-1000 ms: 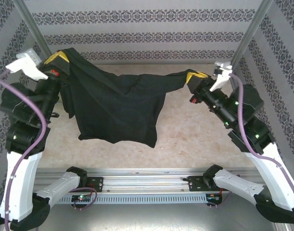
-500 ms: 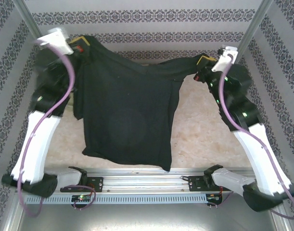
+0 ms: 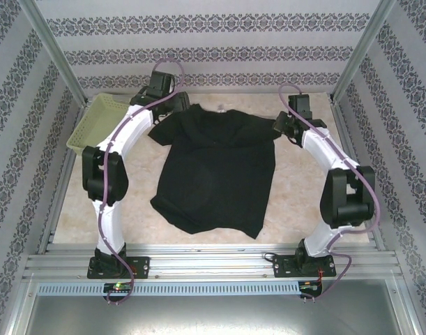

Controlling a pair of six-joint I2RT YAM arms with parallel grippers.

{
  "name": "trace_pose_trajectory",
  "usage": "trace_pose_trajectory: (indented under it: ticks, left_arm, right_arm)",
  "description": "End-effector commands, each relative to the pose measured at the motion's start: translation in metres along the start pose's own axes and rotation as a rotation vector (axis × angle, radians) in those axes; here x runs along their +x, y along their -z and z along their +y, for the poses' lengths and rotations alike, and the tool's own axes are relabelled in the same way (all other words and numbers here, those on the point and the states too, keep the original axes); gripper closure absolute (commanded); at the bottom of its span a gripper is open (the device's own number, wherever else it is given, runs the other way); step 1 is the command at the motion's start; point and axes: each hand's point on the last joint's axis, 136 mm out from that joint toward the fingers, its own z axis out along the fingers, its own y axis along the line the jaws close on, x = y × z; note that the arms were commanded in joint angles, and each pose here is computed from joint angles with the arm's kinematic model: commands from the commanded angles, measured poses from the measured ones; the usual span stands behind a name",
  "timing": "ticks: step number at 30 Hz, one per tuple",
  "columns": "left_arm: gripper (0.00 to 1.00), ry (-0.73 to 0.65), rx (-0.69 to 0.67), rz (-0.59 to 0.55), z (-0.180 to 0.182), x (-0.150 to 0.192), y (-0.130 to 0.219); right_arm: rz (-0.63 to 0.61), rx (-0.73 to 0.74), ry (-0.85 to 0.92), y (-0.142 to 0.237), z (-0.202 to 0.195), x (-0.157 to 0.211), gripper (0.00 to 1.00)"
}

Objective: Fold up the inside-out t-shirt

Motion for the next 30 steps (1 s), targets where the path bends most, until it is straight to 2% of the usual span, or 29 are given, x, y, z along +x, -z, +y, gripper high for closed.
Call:
trace_pose_trajectory:
  ticks: [1, 11, 19, 21, 24, 29, 30]
  left_arm:
    - [0.20, 0.032, -0.085, 0.059, 0.030, 0.002, 0.009]
    - [0.18, 0.064, -0.338, 0.217, 0.090, 0.030, -0.056]
    - [0.26, 0.092, -0.357, 0.301, 0.105, 0.062, -0.103]
    - [0.34, 0.094, -0.364, 0.319, 0.110, 0.069, -0.111]
    - [0.51, 0.098, -0.381, 0.346, 0.121, 0.079, -0.120]
    - [0.96, 0.096, -0.439, 0.332, 0.138, 0.073, -0.111]
    - [1.00, 0.094, -0.445, 0.320, 0.138, 0.069, -0.106]
  right_arm:
    - [-0.003, -0.043, -0.057, -0.005, 0.006, -0.019, 1.00]
    - [0.032, -0.043, -0.058, -0.024, 0.005, -0.014, 1.00]
    - [0.027, -0.038, -0.048, -0.023, 0.004, -0.016, 1.00]
    - [0.025, -0.031, -0.050, -0.022, 0.001, -0.018, 1.00]
    - [0.018, -0.016, -0.060, -0.020, -0.007, -0.022, 1.00]
    - [0.009, 0.004, -0.067, -0.018, -0.018, -0.031, 1.00]
    - [0.006, 0.008, -0.064, -0.017, -0.018, -0.034, 1.00]
